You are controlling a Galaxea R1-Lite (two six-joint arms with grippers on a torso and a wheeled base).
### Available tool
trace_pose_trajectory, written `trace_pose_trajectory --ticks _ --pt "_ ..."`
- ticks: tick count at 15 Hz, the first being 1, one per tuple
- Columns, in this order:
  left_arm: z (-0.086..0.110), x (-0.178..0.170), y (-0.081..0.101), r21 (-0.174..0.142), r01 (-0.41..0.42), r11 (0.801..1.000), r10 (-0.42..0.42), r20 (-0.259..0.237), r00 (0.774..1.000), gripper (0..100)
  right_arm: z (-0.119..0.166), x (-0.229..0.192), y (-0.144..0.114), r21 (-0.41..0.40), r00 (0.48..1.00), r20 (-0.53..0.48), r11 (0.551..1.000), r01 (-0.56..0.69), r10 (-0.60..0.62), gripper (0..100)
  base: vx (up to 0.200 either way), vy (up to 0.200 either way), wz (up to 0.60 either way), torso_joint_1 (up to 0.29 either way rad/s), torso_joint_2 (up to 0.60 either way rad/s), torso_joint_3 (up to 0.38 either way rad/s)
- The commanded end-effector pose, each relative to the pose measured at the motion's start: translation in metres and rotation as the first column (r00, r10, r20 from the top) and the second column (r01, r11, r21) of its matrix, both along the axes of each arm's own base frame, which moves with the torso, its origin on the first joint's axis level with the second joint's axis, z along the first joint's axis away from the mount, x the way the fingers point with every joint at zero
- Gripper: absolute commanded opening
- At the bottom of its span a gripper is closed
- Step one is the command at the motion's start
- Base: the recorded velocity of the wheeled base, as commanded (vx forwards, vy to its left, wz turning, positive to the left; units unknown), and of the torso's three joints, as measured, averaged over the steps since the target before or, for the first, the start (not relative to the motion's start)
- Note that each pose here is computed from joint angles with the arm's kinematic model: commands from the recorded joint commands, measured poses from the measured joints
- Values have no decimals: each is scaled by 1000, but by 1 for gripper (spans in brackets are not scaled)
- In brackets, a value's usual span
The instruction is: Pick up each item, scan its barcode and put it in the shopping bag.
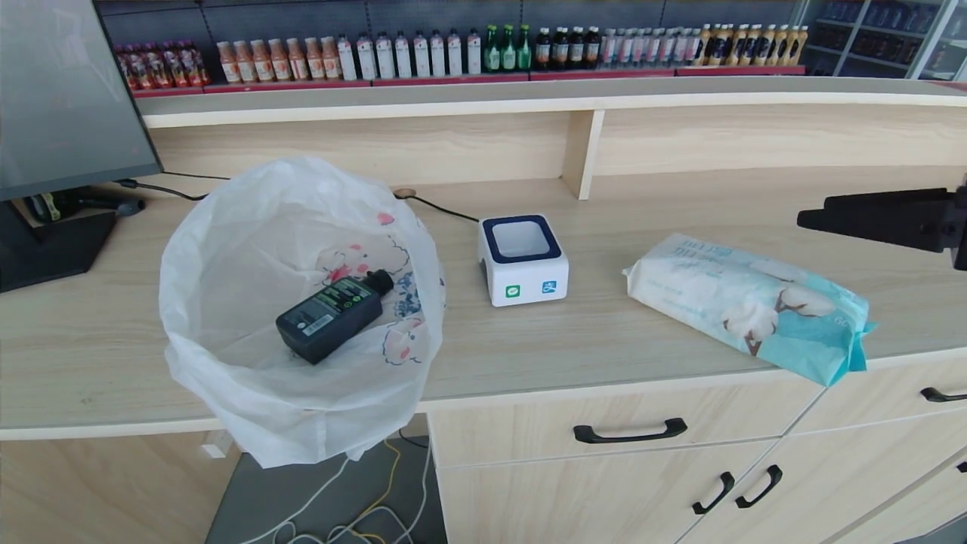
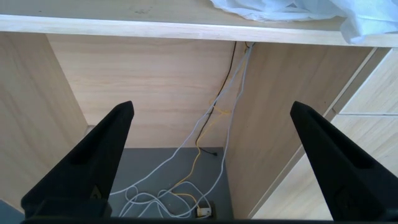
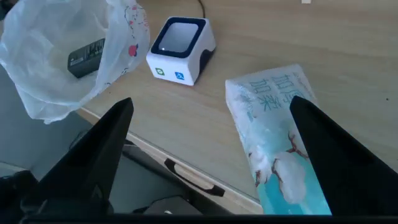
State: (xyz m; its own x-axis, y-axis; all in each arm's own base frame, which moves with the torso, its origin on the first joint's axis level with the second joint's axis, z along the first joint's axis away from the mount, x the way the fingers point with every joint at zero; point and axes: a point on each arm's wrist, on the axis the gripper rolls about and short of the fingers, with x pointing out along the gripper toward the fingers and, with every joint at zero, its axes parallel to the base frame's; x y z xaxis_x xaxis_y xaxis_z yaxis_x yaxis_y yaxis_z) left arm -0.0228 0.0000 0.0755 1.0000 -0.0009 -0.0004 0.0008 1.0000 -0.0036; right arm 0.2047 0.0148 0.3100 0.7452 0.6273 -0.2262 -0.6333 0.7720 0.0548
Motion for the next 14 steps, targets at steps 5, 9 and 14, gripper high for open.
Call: trace_pose_trajectory --ticks 5,9,14 --pt "0 0 0 1 1 1000 -1 0 1000 100 -54 50 -10 -271 987 -108 952 -144 118 100 0 0 0 0 0 0" --pt "0 0 0 1 -1 1000 1 0 1000 100 -39 71 -20 -332 997 -36 941 -70 61 100 0 0 0 0 0 0" --pt "0 0 0 1 -1 1000 1 0 1000 100 -39 70 -29 -333 999 -35 942 -39 29 100 0 0 0 0 0 0"
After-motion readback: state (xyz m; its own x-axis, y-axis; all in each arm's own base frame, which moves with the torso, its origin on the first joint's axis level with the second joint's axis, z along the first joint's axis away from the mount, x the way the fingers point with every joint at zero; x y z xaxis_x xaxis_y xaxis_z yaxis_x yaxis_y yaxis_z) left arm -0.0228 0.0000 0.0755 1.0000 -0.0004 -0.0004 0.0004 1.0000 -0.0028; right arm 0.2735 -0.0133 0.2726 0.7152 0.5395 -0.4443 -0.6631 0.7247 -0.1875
